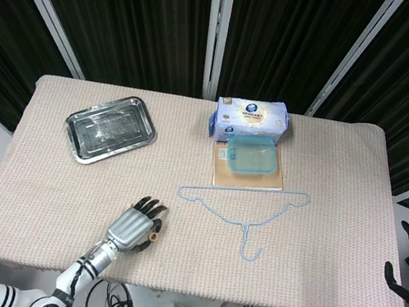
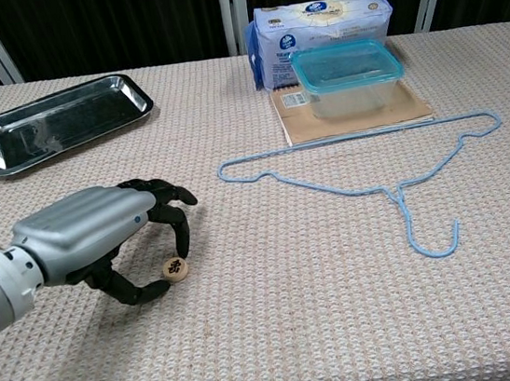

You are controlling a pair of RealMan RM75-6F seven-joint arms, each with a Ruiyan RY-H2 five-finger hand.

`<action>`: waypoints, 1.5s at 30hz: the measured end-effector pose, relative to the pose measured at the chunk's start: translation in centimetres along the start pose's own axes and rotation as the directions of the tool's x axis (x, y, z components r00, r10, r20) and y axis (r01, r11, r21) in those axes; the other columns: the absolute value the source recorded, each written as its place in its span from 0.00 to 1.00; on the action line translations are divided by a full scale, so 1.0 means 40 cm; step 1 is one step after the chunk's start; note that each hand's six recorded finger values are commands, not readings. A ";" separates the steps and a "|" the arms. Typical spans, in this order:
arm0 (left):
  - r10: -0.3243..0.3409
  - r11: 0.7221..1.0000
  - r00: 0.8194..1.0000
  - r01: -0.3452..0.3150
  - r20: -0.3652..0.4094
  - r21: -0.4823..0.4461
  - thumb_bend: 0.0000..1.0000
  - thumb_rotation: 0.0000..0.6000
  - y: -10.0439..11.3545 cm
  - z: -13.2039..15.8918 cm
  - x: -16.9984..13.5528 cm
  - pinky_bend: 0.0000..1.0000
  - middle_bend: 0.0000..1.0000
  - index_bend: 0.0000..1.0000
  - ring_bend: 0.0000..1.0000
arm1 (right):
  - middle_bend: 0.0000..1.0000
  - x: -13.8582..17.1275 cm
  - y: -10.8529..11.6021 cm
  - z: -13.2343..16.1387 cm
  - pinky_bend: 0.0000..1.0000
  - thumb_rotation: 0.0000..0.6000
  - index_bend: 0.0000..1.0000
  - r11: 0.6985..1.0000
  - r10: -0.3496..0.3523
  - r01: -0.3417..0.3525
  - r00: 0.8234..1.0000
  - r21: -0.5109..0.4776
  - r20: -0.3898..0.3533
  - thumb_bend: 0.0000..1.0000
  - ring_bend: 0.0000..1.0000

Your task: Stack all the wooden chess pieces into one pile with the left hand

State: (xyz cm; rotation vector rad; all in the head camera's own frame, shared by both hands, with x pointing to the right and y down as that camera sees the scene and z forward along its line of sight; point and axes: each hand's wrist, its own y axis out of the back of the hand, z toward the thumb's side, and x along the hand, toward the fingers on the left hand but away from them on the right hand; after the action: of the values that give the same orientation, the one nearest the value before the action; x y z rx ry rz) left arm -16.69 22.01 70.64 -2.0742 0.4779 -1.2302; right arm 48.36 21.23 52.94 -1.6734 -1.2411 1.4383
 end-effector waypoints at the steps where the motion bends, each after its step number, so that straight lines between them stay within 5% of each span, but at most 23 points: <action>1: 0.000 1.000 1.000 0.000 0.000 -0.002 0.31 1.00 -0.001 0.000 0.000 0.00 0.09 0.45 0.00 | 0.00 -0.001 0.000 -0.001 0.00 1.00 0.00 1.000 0.000 0.000 1.000 0.000 0.001 0.41 0.00; 17: 0.017 0.999 1.000 -0.017 -0.003 -0.044 0.31 1.00 0.005 -0.003 -0.002 0.00 0.09 0.51 0.00 | 0.00 -0.002 -0.002 -0.001 0.00 1.00 0.00 1.000 0.001 -0.001 1.000 0.001 0.002 0.41 0.00; 30: 0.090 0.996 0.994 -0.091 -0.063 -0.010 0.31 1.00 0.137 -0.047 -0.041 0.00 0.10 0.51 0.00 | 0.00 -0.004 -0.007 -0.001 0.00 1.00 0.00 1.000 0.009 -0.009 1.000 0.006 0.004 0.41 0.00; 45: 0.025 0.999 0.985 -0.030 -0.169 -0.026 0.31 1.00 0.166 -0.119 0.016 0.00 0.10 0.50 0.00 | 0.00 -0.009 -0.014 0.001 0.00 1.00 0.00 1.000 0.014 -0.014 1.000 0.014 0.010 0.41 0.00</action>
State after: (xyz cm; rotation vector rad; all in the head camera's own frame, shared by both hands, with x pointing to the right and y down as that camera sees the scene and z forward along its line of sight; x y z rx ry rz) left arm -20.36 15.21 67.95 -1.9888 0.6025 -1.3969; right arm 48.16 21.09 53.56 -1.6706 -1.2237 1.4626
